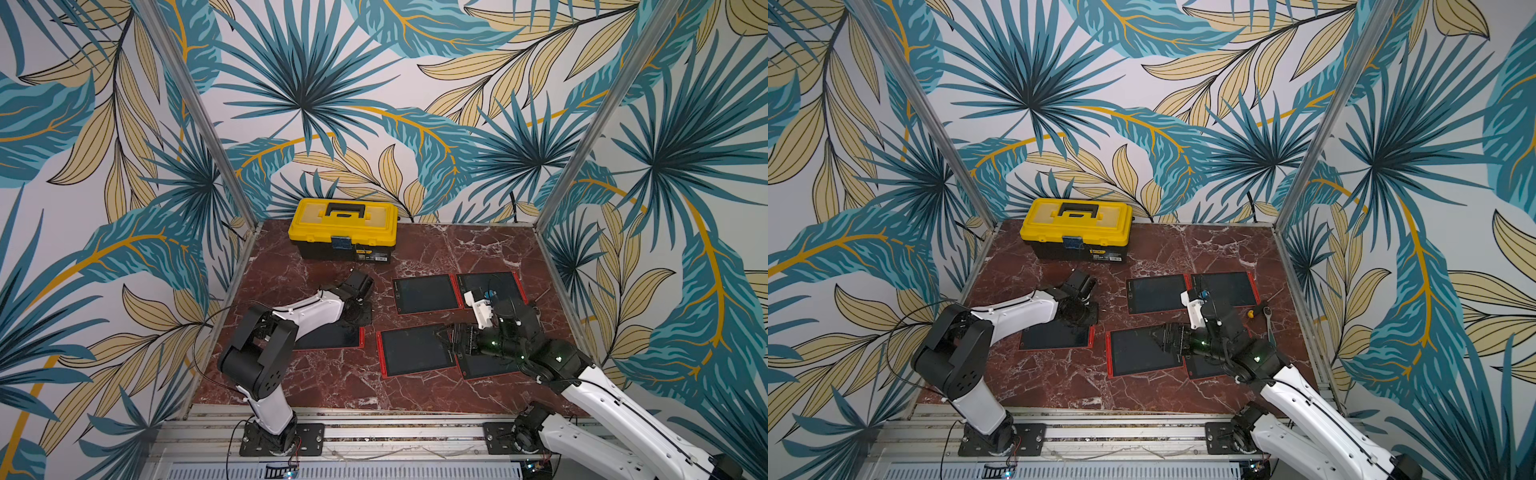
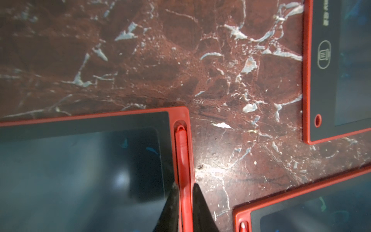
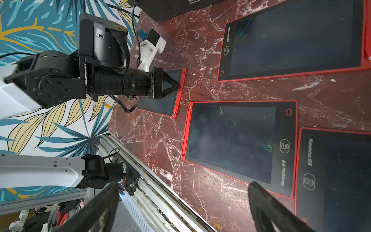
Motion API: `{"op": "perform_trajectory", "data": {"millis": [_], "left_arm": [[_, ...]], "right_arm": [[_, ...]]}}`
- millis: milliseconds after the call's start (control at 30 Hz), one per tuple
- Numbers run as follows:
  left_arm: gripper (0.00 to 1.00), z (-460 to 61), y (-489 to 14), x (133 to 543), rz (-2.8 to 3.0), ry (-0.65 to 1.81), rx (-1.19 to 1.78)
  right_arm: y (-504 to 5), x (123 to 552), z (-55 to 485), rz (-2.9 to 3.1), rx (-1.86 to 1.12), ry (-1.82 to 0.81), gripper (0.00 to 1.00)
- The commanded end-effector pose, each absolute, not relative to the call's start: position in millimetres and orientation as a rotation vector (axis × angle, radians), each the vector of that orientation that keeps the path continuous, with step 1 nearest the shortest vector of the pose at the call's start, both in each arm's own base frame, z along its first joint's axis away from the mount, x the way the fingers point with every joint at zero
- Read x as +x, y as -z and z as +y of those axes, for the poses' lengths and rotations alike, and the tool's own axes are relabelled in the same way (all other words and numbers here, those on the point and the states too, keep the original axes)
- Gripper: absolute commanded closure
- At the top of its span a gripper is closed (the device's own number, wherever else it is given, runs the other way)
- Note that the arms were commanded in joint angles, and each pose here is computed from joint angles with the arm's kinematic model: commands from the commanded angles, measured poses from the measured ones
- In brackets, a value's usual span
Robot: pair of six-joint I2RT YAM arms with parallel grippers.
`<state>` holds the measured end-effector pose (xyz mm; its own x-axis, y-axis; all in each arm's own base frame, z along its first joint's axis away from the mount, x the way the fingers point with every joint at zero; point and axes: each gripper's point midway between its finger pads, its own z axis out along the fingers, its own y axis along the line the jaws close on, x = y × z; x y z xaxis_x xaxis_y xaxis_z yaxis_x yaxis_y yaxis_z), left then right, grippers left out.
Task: Place the stylus back onto the writing tablet
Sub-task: Place the stylus on the writing tablet.
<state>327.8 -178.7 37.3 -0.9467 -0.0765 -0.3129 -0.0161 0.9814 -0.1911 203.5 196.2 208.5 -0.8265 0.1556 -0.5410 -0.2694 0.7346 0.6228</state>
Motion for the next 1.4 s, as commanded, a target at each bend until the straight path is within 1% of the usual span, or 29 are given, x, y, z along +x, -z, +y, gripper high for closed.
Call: {"op": "perform_trajectory", "data": {"millis": [0,233,433,500,533,1367], "left_arm": [[0.86,-182,-51,324,2.791,0.305,-0.035],[0.88,-185,-58,323,2.801,0.319,-0.019],[0.94,-182,-56,319,2.829,0.298,-0.029],[0.99,-182,-53,318,2.840,0.296,-0.027],[1.00,-183,-51,319,2.844,0.295,-0.029],[1.00,-186,-24,324,2.907,0.236,-0.018]], "right_arm": [[-211,202,198,2.336,-0.103,-0.980,0.00],[-214,200,198,2.334,-0.117,-0.985,0.00],[-216,200,198,2.330,-0.127,-0.985,0.01],[-217,200,199,2.328,-0.132,-0.988,0.00],[-216,200,199,2.329,-0.132,-0.987,0.01],[-208,202,198,2.350,-0.127,-0.966,0.00]]}}
